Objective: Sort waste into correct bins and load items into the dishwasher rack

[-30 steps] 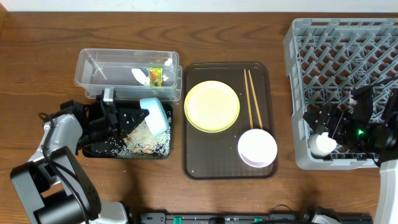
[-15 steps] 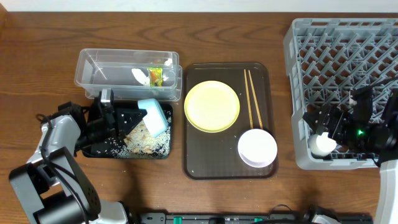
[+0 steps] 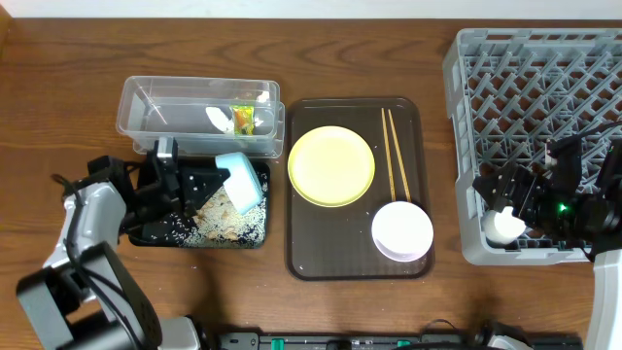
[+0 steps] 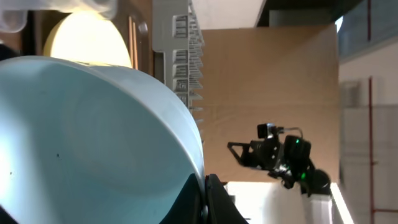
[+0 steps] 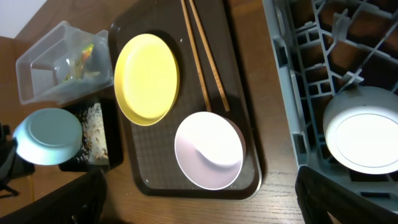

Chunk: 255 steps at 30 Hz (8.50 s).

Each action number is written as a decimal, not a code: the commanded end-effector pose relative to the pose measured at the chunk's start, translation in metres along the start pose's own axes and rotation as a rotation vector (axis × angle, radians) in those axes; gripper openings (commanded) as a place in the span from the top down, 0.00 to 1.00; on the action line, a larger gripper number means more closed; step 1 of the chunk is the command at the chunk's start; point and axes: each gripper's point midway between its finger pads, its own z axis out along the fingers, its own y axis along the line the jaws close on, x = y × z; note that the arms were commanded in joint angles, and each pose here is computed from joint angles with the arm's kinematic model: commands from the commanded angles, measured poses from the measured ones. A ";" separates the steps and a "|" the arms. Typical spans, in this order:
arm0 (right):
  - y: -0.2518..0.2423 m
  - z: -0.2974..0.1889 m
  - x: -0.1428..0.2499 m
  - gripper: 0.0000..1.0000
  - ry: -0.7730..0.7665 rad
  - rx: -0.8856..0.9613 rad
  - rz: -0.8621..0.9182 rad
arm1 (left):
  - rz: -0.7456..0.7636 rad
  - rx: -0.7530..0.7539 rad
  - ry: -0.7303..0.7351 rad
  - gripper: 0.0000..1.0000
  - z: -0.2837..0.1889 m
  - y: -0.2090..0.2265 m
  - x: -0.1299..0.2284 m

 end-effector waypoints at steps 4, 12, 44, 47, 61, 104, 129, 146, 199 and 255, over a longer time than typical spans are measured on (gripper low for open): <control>0.003 -0.005 -0.003 0.05 -0.018 -0.007 -0.019 | 0.117 -0.052 0.051 0.94 0.009 -0.020 0.019; 0.003 -0.005 -0.004 0.05 -0.024 -0.008 -0.023 | 0.234 -0.646 0.055 0.94 0.009 0.015 0.037; 0.002 -0.005 -0.008 0.04 -0.037 -0.003 -0.031 | 0.815 -1.029 0.349 0.38 0.175 0.032 0.153; 0.001 -0.005 -0.008 0.04 -0.038 0.005 -0.031 | 0.840 -1.005 0.286 0.33 0.175 0.006 0.134; -0.001 -0.005 -0.008 0.01 -0.039 0.017 -0.030 | 0.893 -1.038 -0.008 0.28 0.107 -0.056 0.059; -0.001 -0.005 -0.008 0.01 -0.039 0.018 -0.023 | 1.247 -0.734 -0.519 0.10 -0.016 -0.096 0.047; -0.001 -0.005 -0.008 0.01 -0.039 0.018 -0.023 | 1.283 -0.760 -0.645 0.10 -0.023 0.013 0.049; -0.001 -0.005 -0.008 0.01 -0.039 0.018 -0.023 | 1.264 -0.786 -0.613 0.10 -0.019 0.040 0.049; 0.039 0.000 -0.002 0.09 -0.006 -0.142 -0.038 | 1.264 -0.786 -0.613 0.09 -0.019 0.040 0.049; 0.011 0.300 0.010 0.99 0.190 0.395 -0.415 | 1.264 -0.786 -0.613 0.10 -0.019 0.040 0.049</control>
